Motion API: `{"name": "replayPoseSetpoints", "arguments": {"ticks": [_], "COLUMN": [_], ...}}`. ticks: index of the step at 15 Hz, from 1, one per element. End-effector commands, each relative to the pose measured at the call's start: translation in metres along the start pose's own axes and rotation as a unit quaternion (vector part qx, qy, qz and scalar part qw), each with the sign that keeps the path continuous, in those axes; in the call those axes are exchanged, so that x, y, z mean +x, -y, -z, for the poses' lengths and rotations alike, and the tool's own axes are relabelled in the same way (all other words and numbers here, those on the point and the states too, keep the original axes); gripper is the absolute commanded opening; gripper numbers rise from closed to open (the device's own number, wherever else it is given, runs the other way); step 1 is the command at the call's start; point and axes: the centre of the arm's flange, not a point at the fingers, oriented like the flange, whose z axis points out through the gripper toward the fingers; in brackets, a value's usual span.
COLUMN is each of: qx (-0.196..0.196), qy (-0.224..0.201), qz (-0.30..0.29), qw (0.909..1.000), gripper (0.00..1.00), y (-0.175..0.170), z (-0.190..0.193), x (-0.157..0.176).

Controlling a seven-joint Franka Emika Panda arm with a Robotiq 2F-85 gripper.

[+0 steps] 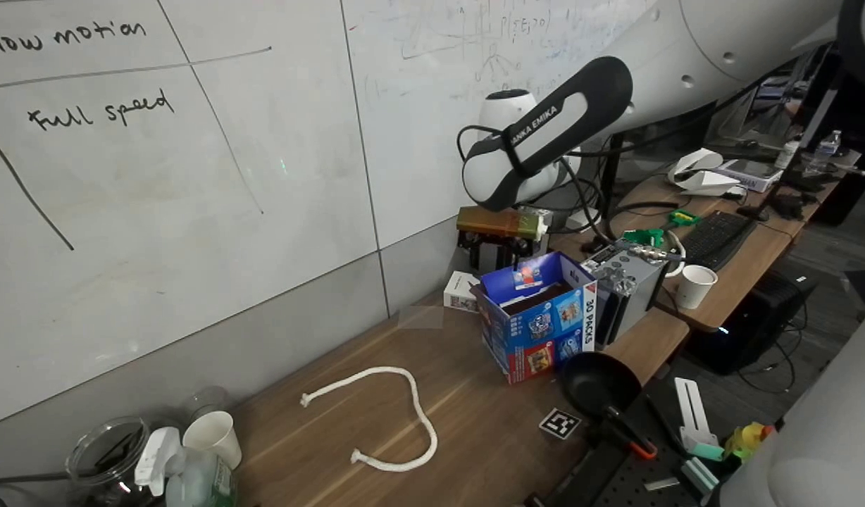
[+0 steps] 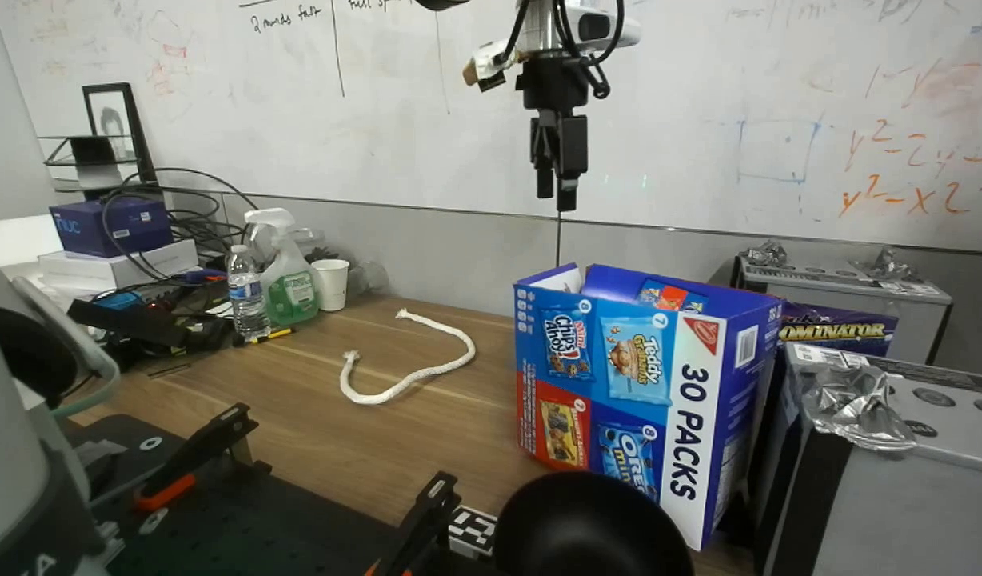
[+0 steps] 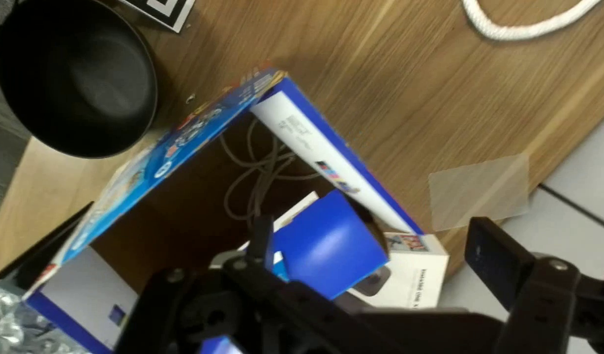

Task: Place the white ropes inside the blue box

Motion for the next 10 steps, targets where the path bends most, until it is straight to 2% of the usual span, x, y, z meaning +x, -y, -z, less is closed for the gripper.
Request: {"name": "replayPoseSetpoints", "arguments": {"ticks": [1, 5, 10], "qx": [0.011, 0.012, 0.013], "qy": [0.013, 0.023, 0.057], "qz": [0.101, 0.215, 0.326], "qw": [0.9948, 0.9763, 0.9436], "gripper": [1.0, 1.0, 1.0], "y": [0.065, 0.121, 0.138], "z": [-0.002, -0.04, -0.133], "x": [-0.007, -0.028, -0.035]}}
